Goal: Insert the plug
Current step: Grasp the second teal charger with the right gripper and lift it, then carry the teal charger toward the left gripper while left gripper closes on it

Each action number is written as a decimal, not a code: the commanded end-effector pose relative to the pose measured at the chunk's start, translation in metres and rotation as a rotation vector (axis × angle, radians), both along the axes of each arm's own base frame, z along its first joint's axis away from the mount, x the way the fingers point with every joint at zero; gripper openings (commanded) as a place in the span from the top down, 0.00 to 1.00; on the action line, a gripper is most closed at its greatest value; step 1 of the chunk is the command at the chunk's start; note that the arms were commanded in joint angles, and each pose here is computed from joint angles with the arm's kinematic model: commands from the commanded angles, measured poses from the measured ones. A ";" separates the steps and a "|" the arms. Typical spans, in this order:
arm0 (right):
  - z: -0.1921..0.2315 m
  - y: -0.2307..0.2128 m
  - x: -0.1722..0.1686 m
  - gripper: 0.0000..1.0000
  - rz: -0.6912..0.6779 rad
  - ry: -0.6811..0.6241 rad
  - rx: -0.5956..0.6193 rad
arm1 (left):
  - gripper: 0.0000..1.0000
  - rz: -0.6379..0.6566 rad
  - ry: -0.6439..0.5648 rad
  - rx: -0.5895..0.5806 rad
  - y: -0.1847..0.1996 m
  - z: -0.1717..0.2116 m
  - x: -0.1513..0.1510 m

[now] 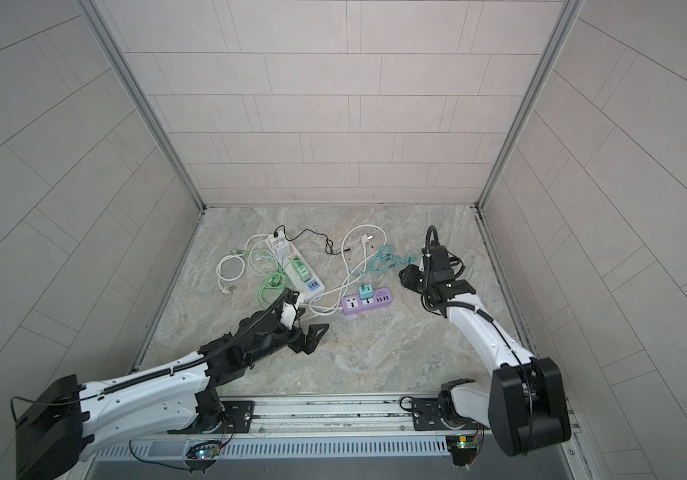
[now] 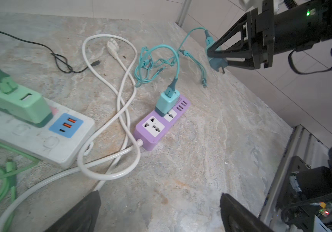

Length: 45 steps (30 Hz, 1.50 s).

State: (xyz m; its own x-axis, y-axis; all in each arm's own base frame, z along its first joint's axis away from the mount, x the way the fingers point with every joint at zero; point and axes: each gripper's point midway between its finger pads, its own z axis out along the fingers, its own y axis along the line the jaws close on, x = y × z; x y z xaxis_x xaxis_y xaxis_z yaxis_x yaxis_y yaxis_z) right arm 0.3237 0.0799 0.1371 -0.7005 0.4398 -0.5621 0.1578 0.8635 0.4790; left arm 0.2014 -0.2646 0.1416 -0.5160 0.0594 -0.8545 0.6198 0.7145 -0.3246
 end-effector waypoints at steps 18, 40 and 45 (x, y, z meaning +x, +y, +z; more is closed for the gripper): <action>0.048 0.067 -0.034 0.75 0.086 -0.177 0.321 | 0.15 -0.166 -0.125 -0.268 -0.135 0.056 0.009; 0.067 0.089 -0.057 0.76 0.205 -0.193 0.408 | 0.31 -0.011 -0.253 -0.309 -0.150 0.069 0.053; 0.068 0.093 -0.059 0.76 0.219 -0.191 0.409 | 0.36 0.027 -0.309 -0.389 -0.143 0.079 0.056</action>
